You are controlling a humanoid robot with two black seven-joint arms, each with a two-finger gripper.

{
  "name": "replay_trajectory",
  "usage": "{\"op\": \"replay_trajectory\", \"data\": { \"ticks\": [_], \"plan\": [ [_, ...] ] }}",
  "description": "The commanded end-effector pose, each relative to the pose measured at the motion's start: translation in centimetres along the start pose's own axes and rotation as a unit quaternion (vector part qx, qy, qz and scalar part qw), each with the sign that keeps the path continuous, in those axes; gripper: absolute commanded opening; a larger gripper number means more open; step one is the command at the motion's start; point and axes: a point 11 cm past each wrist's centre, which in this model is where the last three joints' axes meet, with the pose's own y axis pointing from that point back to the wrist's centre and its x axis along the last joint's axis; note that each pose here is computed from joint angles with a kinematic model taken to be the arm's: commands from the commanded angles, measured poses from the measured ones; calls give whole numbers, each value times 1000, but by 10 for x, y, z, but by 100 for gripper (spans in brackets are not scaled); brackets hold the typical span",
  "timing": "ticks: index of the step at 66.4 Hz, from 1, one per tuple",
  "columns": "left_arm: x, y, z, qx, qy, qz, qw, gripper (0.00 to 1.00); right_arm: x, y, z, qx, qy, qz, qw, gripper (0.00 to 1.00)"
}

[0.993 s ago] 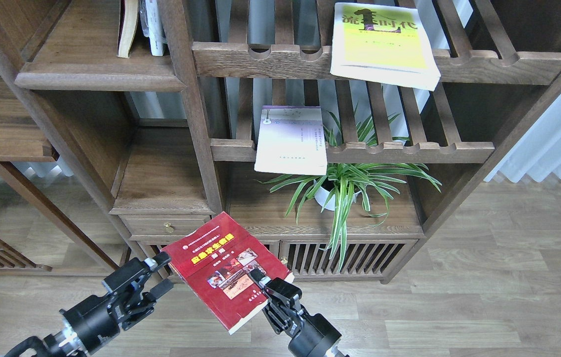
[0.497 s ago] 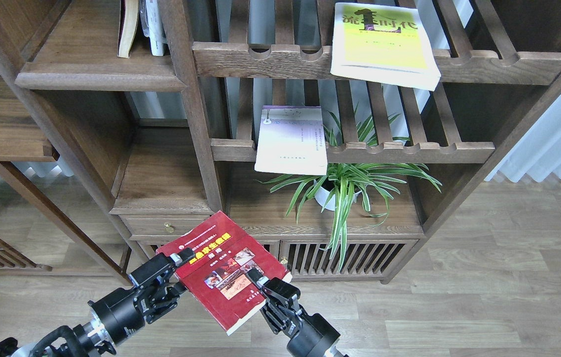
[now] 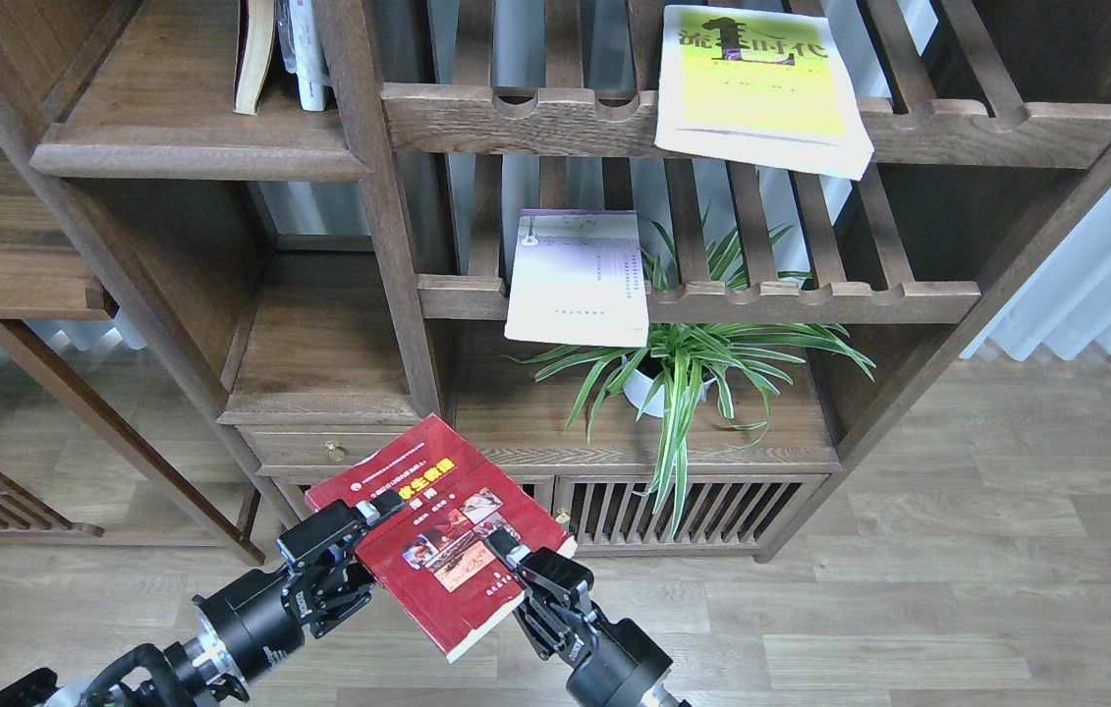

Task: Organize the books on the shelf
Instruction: 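Grasp the red book's other edge with the left gripper, then release with the right gripper and carry the book away with the left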

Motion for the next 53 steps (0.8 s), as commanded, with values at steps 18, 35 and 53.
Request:
{"op": "replay_trajectory", "data": {
  "ticks": [18, 35, 53],
  "plan": [
    [-1, -5, -3, -2, 8, -8, 1000, 13, 0, 4, 5, -3, -7, 0, 1000, 6],
    [-2, -6, -6, 0, 7, -9, 1000, 4, 0, 3, 2, 1, -4, -1, 1000, 11],
    [3, 1, -1, 6, -28, 10, 1000, 3, -9, -6, -13, 11, 11, -9, 1000, 99]
  ]
}}
